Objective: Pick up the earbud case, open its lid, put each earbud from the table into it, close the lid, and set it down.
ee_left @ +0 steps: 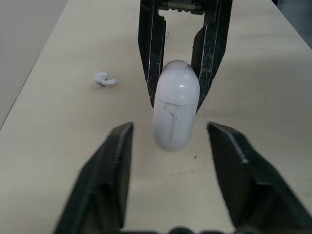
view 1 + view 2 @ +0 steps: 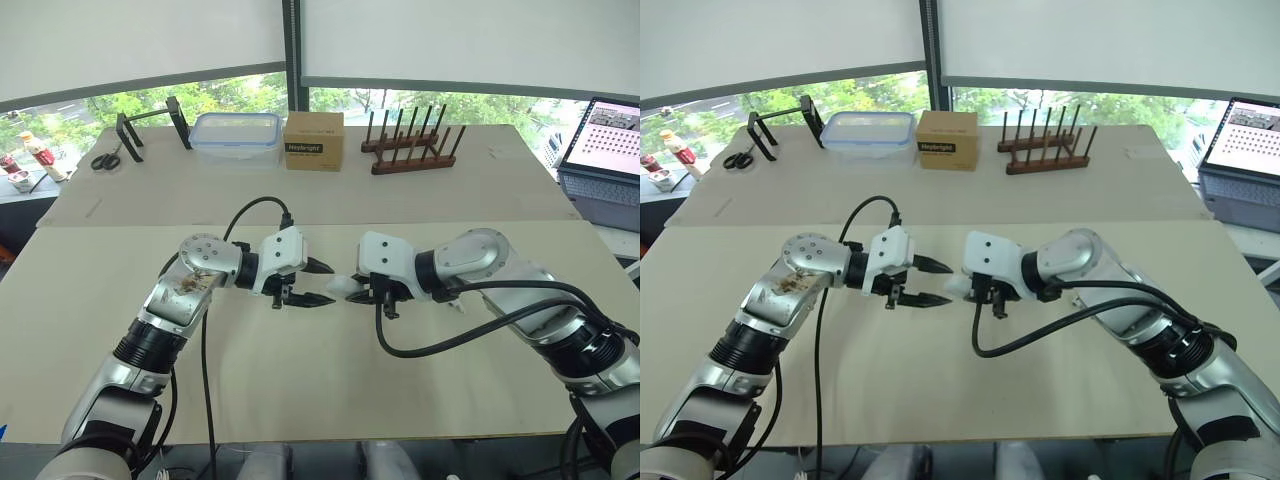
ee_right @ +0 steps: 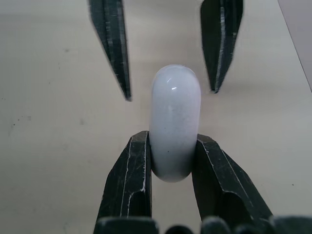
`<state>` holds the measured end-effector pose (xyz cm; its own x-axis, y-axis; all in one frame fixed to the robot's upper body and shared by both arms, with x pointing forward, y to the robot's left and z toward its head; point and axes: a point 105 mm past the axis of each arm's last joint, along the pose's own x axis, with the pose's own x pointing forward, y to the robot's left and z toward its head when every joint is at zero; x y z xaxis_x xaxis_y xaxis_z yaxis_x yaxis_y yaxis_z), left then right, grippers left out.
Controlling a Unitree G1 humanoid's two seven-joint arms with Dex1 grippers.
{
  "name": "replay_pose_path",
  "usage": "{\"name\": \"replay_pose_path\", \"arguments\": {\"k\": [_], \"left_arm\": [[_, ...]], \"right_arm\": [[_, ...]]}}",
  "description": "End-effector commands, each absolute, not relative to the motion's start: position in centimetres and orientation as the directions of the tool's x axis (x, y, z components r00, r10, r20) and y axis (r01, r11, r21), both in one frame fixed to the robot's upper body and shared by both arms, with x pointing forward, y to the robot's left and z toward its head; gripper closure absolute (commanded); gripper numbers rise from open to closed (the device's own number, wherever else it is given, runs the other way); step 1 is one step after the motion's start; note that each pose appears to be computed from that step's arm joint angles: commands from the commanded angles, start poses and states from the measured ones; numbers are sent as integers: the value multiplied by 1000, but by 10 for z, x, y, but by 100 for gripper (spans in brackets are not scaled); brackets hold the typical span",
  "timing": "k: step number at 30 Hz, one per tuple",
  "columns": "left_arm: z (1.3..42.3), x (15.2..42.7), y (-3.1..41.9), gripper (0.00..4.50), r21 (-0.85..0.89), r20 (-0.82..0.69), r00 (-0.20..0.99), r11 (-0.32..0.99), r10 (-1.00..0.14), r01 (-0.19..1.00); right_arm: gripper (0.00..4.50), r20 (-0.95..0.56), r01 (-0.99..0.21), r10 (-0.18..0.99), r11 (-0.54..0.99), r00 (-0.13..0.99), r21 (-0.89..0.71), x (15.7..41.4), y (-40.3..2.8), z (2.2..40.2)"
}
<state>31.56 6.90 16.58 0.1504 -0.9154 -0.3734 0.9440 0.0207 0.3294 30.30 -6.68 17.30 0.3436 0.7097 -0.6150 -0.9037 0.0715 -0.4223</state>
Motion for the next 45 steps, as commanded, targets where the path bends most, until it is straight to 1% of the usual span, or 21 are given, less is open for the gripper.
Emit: {"name": "replay_pose_path", "arguments": {"k": [1, 2, 10, 18, 21, 26, 36, 39, 40, 42, 45], "left_arm": [[175, 316, 63, 373, 366, -359, 150, 9, -921, 930], [174, 315, 63, 402, 367, -363, 148, 5, -920, 930], [175, 313, 58, 403, 371, -354, 152, 11, -923, 929], [178, 306, 61, 403, 343, -369, 98, -38, -924, 938], [177, 308, 64, 250, 366, -390, 108, -46, -914, 930], [178, 310, 64, 8, 392, -400, 111, -60, -910, 918], [179, 312, 63, 7, 374, -405, 94, -72, -909, 925], [178, 310, 61, 94, 366, -403, 85, -75, -911, 928], [177, 310, 60, 138, 364, -403, 82, -78, -911, 928], [176, 310, 59, 244, 365, -403, 83, -77, -911, 928], [175, 309, 58, 387, 363, -402, 83, -75, -912, 929]], "right_arm": [[375, -572, -876, 739, 50, 356, -481, 300, -63, 188], [375, -572, -875, 740, 48, 355, -481, 300, -62, 188], [375, -574, -876, 743, 36, 346, -482, 298, -62, 188], [375, -581, -876, 738, 29, 343, -481, 298, -63, 189], [375, -585, -876, 735, 25, 343, -482, 298, -63, 189], [375, -590, -874, 731, 18, 342, -485, 298, -64, 188], [375, -592, -868, 730, 5, 342, -496, 297, -63, 188], [375, -588, -867, 734, 2, 339, -498, 297, -62, 188], [375, -588, -867, 735, 1, 338, -498, 296, -62, 189], [375, -586, -866, 737, -2, 337, -500, 296, -61, 189], [375, -585, -865, 739, -7, 333, -501, 295, -60, 189]]}}
